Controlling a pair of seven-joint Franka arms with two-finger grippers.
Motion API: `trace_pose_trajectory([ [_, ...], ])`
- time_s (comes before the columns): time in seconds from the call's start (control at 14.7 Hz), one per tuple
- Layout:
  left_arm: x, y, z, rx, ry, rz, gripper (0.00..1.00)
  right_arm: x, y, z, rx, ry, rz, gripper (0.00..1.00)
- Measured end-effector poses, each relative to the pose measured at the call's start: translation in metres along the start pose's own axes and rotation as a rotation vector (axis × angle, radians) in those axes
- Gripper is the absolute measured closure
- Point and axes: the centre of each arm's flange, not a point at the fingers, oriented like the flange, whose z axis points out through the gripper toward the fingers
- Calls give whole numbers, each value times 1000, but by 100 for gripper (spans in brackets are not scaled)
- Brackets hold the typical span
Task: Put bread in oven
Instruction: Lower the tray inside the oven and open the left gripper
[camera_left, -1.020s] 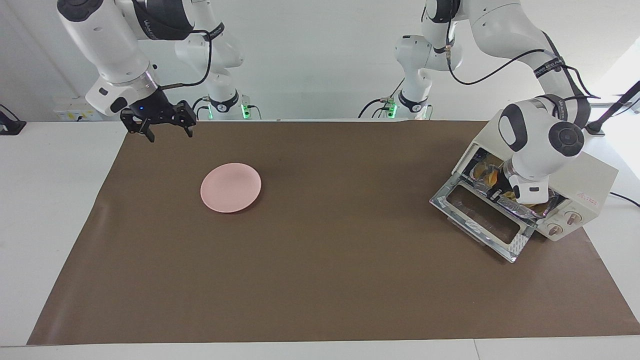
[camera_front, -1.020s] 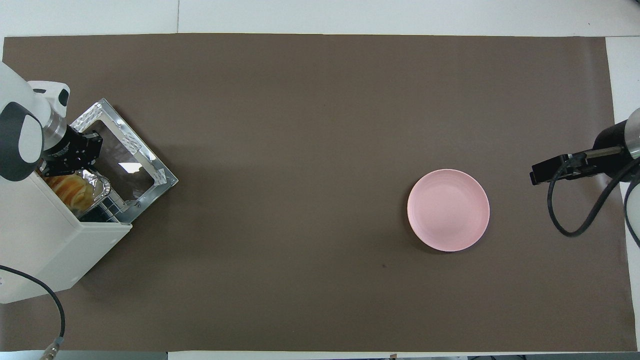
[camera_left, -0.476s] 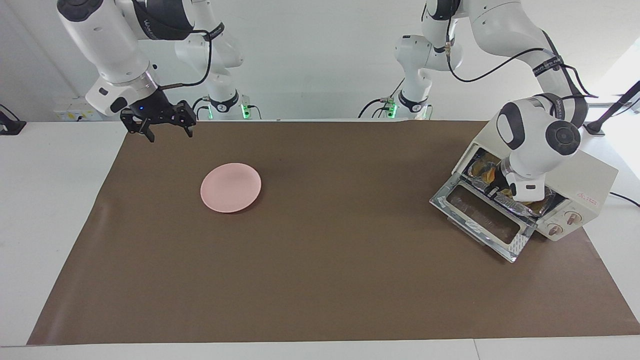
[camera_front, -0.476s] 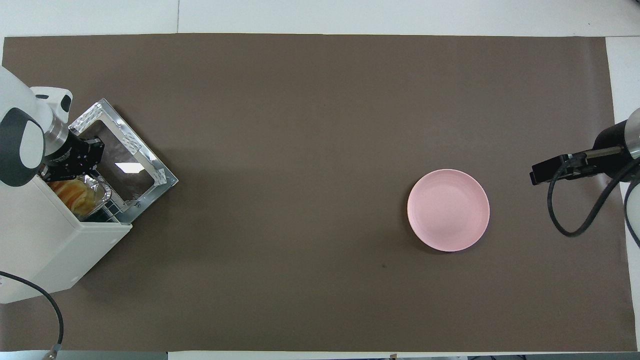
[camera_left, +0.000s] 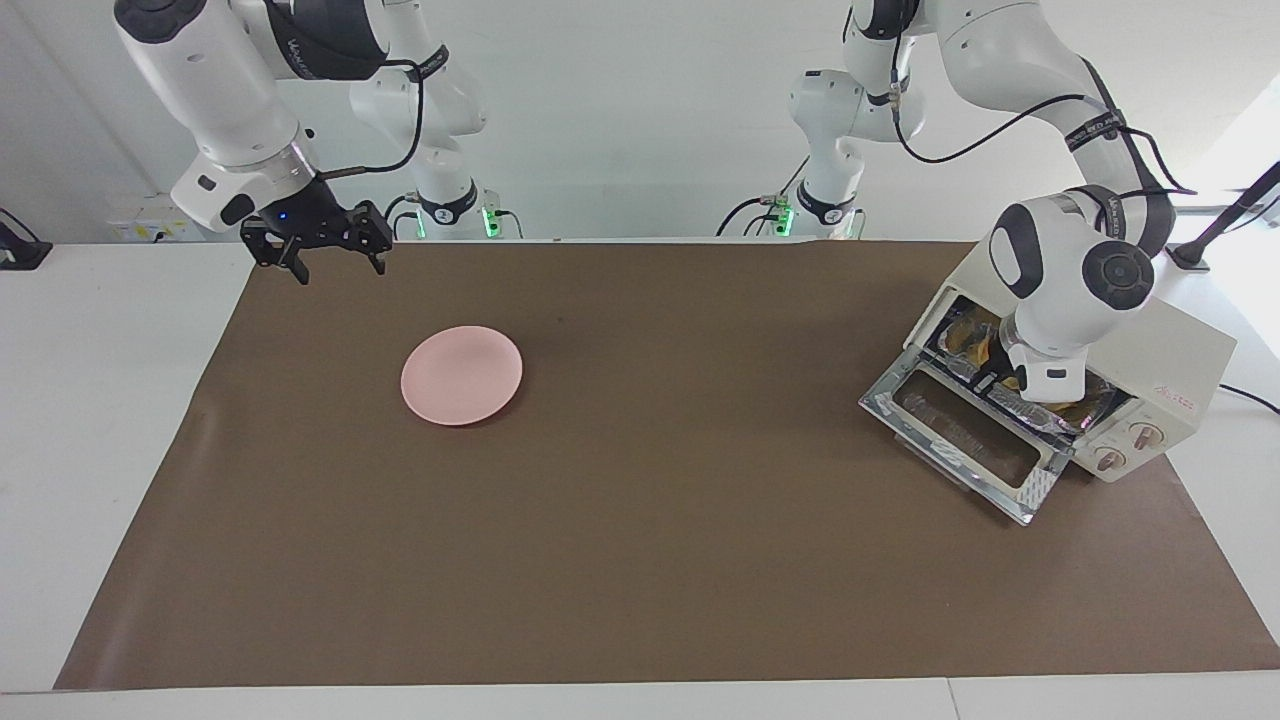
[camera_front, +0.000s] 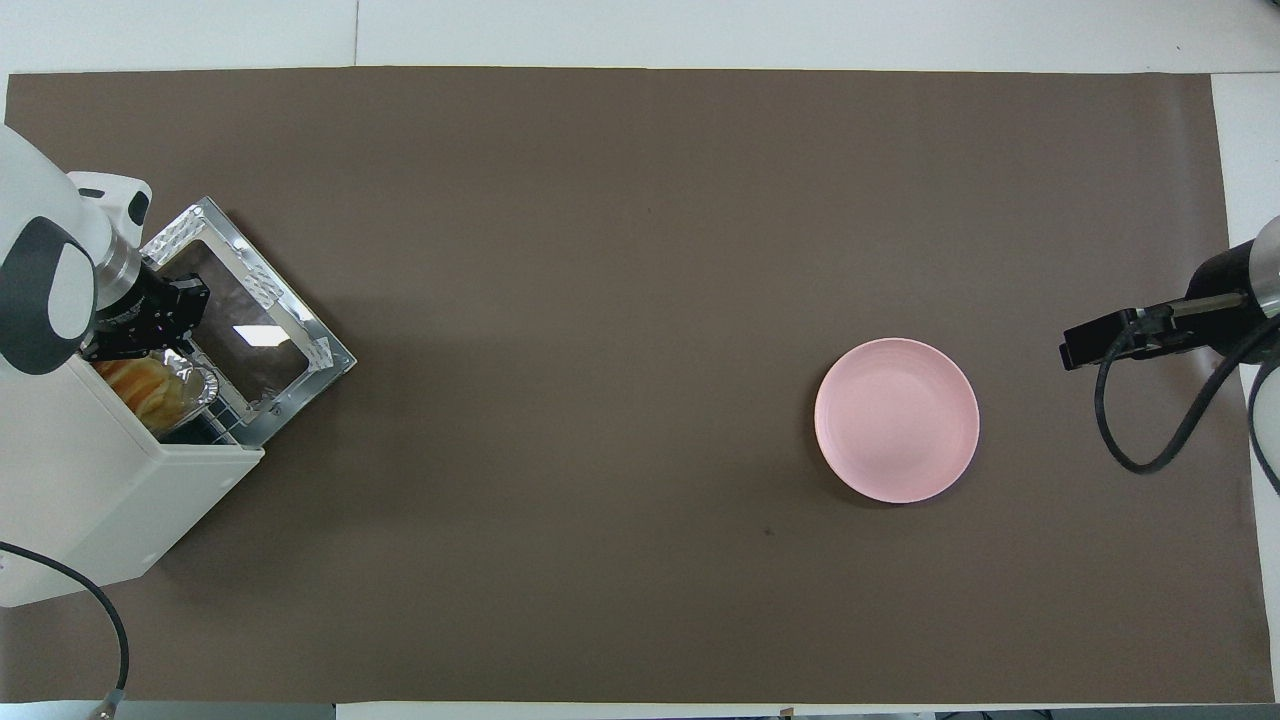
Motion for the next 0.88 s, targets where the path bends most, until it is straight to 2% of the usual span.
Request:
trace_pose_trajectory([
  [0.2,0,0,0,1,1,3,98,0,0,0,0,0,0,0],
  [0.41,0,0,0,1,3,5,93,0,0,0,0,0,0,0],
  [0.61,0,1,-1,-3,10,7,66,0,0,0,0,0,0,0],
  [0.75,1,1,-3,-5,16,11,60,0,0,0,0,0,0,0],
  [0.88,2,1,-7,-12,28,13,38,0,0,0,0,0,0,0],
])
